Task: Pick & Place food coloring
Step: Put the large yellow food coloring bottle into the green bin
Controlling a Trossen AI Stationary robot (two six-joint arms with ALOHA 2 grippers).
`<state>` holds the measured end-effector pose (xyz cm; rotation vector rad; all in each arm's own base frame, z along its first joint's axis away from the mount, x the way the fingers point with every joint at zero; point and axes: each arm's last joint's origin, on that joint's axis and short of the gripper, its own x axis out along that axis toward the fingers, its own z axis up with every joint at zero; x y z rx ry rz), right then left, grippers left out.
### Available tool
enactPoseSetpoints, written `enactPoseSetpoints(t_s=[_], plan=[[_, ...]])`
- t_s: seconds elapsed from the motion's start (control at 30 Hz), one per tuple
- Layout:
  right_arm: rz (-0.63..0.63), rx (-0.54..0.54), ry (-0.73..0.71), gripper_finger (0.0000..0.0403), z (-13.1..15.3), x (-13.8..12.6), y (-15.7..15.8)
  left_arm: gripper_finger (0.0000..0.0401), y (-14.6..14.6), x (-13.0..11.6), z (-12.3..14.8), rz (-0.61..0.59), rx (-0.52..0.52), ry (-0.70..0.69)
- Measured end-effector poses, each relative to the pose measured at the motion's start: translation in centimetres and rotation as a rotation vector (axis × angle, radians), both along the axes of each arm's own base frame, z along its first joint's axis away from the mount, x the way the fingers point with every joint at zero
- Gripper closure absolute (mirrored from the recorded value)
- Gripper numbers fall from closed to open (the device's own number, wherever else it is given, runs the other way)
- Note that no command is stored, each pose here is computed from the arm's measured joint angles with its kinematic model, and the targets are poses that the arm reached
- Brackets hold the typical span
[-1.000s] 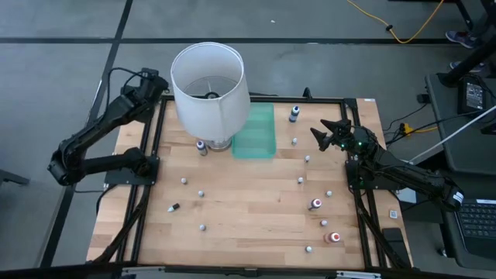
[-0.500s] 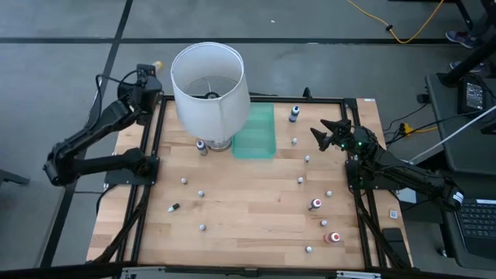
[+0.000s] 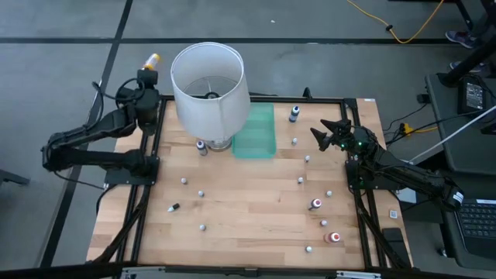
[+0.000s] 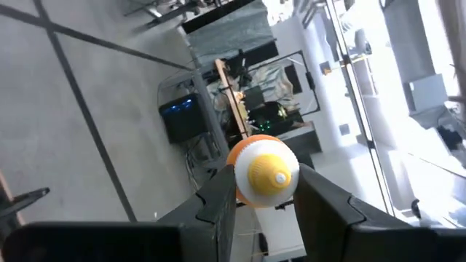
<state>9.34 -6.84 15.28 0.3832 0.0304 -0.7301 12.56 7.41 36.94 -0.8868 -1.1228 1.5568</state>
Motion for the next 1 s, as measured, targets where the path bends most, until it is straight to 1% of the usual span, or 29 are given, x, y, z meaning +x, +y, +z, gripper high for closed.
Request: enactPoseSetpoints(t_s=[0.07, 0.23, 0.37, 0.53, 0.67, 0.83, 1.0], plan=[[0.000, 0.000, 0.000, 0.0021, 0.0, 0.0, 0.0, 0.0291, -0.9, 0.2, 0.2, -0.006, 0.006, 0.020], [0.000, 0.000, 0.000, 0.0021, 0.0, 0.0, 0.0, 0.0291, -2.3, 0.3, 0.5, -0.088, 0.001, 0.061], [0.000, 0.000, 0.000, 0.0021, 0.0, 0.0, 0.0, 0.0291, -3.2, 0.7, 0.6, -0.153, 0.005, 0.053], [0.000, 0.000, 0.000, 0.0021, 0.0, 0.0, 0.0, 0.0291, -3.9, 0.9, 0.9, -0.205, 0.008, 0.041], [0.000, 0.000, 0.000, 0.0021, 0.0, 0.0, 0.0, 0.0291, -4.0, 0.9, 1.0, -0.208, 0.011, 0.025], [0.000, 0.000, 0.001, 0.0021, 0.0, 0.0, 0.0, 0.0291, -3.8, 0.9, 1.5, -0.199, 0.021, -0.047], [0.000, 0.000, 0.001, 0.0021, 0.0, 0.0, 0.0, 0.0291, -3.6, 0.8, 1.7, -0.181, 0.023, -0.053]])
